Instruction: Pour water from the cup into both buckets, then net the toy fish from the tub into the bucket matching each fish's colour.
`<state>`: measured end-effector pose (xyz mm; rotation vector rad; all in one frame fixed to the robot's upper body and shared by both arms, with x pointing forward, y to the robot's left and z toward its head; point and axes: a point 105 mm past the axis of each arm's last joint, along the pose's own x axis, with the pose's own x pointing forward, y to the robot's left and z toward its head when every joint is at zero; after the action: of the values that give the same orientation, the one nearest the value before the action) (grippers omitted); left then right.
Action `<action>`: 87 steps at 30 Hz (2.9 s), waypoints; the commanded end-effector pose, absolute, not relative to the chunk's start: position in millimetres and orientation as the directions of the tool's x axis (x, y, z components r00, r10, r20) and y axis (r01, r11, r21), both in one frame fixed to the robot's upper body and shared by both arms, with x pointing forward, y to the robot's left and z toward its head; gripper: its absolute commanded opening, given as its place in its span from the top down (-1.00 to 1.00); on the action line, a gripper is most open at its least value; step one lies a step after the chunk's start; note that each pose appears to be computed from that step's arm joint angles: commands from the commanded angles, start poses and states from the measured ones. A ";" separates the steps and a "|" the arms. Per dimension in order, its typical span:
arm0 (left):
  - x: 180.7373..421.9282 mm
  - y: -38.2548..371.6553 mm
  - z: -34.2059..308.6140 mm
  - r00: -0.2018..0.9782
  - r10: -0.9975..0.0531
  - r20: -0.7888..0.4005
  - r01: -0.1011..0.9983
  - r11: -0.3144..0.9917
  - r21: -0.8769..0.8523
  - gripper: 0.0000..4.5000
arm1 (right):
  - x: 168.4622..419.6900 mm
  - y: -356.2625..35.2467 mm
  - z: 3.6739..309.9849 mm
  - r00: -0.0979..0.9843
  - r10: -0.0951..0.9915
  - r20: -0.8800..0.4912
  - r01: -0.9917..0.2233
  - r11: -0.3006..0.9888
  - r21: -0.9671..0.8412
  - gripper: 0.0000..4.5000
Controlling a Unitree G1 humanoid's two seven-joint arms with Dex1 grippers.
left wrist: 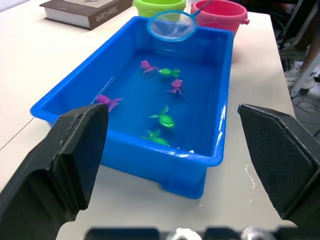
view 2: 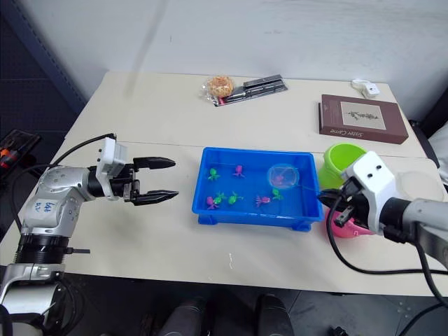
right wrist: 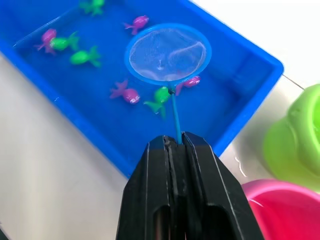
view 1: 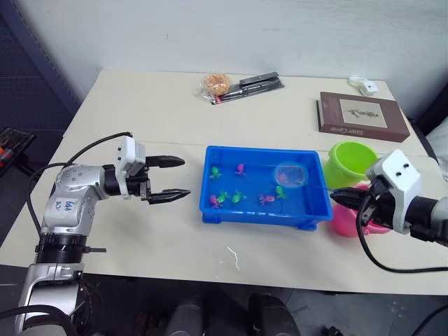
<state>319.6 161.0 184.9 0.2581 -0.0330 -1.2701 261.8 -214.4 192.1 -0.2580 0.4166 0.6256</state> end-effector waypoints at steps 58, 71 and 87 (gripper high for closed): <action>310.3 179.3 202.0 0.330 -0.933 -0.144 0.935 0.301 0.188 -0.98 | 328.2 -191.8 160.1 0.821 0.365 -0.440 -0.388 0.921 0.040 1.00; 322.7 167.7 221.8 0.358 -0.933 -0.049 0.905 0.333 0.266 -0.98 | 280.8 -186.9 173.9 0.784 0.555 -0.278 -0.591 0.805 -0.058 1.00; 320.1 170.1 220.7 0.412 -0.910 0.039 0.875 0.408 0.262 -0.98 | 231.2 -230.0 182.9 0.841 0.517 -0.161 -0.541 0.797 -0.268 1.00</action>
<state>325.8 174.0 207.1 0.1950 -0.1270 -1.1203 234.6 -230.0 167.9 -0.2566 0.1525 0.5715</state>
